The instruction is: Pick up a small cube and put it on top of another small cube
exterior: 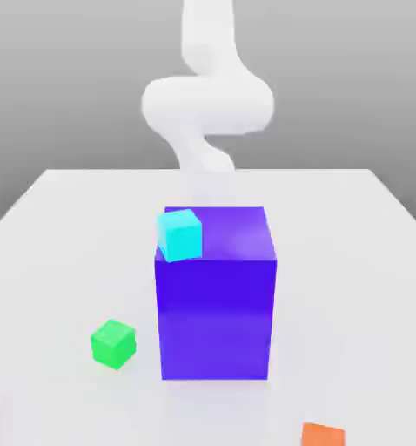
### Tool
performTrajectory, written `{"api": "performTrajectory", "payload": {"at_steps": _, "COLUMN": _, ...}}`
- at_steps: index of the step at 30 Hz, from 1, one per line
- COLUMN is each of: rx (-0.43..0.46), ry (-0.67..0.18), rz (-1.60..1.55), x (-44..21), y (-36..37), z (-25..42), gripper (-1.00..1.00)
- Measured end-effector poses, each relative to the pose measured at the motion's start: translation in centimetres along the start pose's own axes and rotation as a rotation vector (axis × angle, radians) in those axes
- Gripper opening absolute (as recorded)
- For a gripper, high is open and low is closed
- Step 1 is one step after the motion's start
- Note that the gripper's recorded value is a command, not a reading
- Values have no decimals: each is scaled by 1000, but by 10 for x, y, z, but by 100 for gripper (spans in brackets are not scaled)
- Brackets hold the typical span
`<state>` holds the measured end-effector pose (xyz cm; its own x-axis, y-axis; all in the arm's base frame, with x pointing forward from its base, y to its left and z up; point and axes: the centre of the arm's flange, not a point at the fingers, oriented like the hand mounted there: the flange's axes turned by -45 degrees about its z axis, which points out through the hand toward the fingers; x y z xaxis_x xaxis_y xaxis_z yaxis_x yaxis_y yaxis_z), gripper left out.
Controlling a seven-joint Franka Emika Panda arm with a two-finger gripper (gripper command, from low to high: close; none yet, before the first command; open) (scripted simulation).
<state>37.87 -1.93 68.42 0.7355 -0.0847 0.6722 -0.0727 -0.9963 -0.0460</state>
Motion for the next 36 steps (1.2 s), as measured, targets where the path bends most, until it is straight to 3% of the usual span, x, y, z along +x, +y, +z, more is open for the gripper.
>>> {"api": "performTrajectory", "payload": {"at_steps": 8, "rx": -75, "ry": -186, "rz": 239, "x": -3, "y": 74, "z": 134, "gripper": 0}}
{"api": "performTrajectory", "payload": {"at_steps": 15, "rx": -158, "ry": -335, "rz": 454, "x": -42, "y": 151, "z": 241, "gripper": 0}}
{"api": "performTrajectory", "payload": {"at_steps": 30, "rx": -393, "ry": -633, "rz": 913, "x": -237, "y": 314, "z": 409, "gripper": 0}}
{"api": "performTrajectory", "payload": {"at_steps": 34, "rx": -409, "ry": -649, "rz": 937, "x": -283, "y": 324, "z": 451, "gripper": 0}}
{"api": "performTrajectory", "payload": {"at_steps": 35, "rx": -410, "ry": -650, "rz": 938, "x": -292, "y": 325, "z": 459, "gripper": -100}}
{"api": "performTrajectory", "payload": {"at_steps": 36, "rx": -410, "ry": -650, "rz": 938, "x": -292, "y": 325, "z": 459, "gripper": -100}}
